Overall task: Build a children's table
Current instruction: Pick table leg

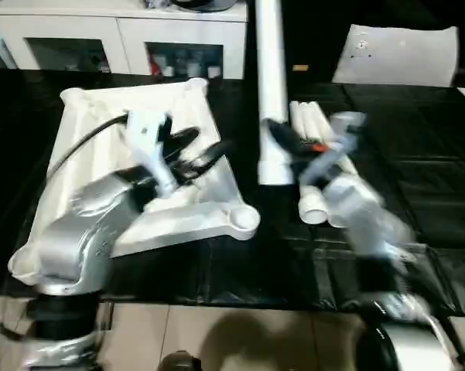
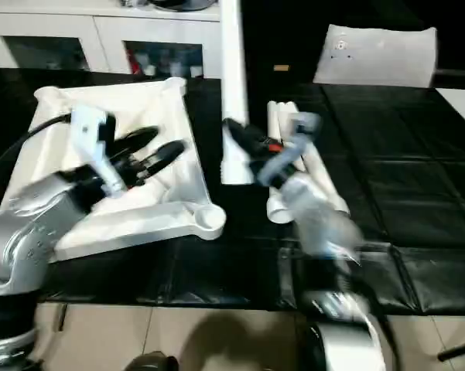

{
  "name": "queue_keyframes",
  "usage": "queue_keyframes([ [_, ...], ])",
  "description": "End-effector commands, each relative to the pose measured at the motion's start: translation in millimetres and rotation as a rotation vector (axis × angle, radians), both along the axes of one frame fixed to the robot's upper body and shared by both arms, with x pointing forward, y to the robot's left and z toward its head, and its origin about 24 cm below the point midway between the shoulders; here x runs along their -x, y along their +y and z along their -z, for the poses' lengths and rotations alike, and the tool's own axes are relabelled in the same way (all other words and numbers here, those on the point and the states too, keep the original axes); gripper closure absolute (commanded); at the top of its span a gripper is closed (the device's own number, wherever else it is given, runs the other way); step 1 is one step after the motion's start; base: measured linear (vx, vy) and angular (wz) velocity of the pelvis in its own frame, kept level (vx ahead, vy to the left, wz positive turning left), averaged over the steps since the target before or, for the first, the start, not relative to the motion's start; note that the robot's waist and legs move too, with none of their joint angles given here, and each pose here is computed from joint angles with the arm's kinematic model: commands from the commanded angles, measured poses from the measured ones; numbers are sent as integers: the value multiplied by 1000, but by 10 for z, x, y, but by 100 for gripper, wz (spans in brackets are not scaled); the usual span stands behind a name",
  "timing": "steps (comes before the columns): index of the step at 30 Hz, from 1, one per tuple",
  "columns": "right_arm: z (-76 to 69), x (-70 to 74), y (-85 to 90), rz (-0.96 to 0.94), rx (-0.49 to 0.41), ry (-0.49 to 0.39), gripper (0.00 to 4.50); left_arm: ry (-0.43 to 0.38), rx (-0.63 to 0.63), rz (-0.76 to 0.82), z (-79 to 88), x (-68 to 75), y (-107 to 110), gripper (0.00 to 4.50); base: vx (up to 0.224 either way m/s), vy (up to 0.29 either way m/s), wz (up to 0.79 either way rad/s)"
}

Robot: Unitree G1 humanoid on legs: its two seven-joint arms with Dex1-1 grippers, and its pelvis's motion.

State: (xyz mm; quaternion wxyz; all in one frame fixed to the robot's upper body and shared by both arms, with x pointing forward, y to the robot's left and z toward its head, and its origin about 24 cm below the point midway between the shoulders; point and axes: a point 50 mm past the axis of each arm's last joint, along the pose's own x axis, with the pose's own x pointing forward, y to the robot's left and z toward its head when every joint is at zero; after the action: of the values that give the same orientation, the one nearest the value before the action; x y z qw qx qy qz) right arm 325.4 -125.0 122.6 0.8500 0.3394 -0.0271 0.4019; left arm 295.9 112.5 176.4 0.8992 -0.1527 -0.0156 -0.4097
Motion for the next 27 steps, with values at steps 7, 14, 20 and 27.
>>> queue_keyframes([
  [7,-117,285,83,-214,-66,-81,267,28,204,100,-266,-62,-179,114,0,0,0],
  [14,-138,344,108,-250,-55,-110,267,40,191,114,-252,-65,-202,143,0,0,0],
  [20,-148,373,106,-255,-19,-129,267,16,136,67,-211,-81,-185,151,0,0,0],
  [27,-124,333,149,-206,74,-174,267,-43,56,46,-190,-48,-163,151,0,0,0],
])
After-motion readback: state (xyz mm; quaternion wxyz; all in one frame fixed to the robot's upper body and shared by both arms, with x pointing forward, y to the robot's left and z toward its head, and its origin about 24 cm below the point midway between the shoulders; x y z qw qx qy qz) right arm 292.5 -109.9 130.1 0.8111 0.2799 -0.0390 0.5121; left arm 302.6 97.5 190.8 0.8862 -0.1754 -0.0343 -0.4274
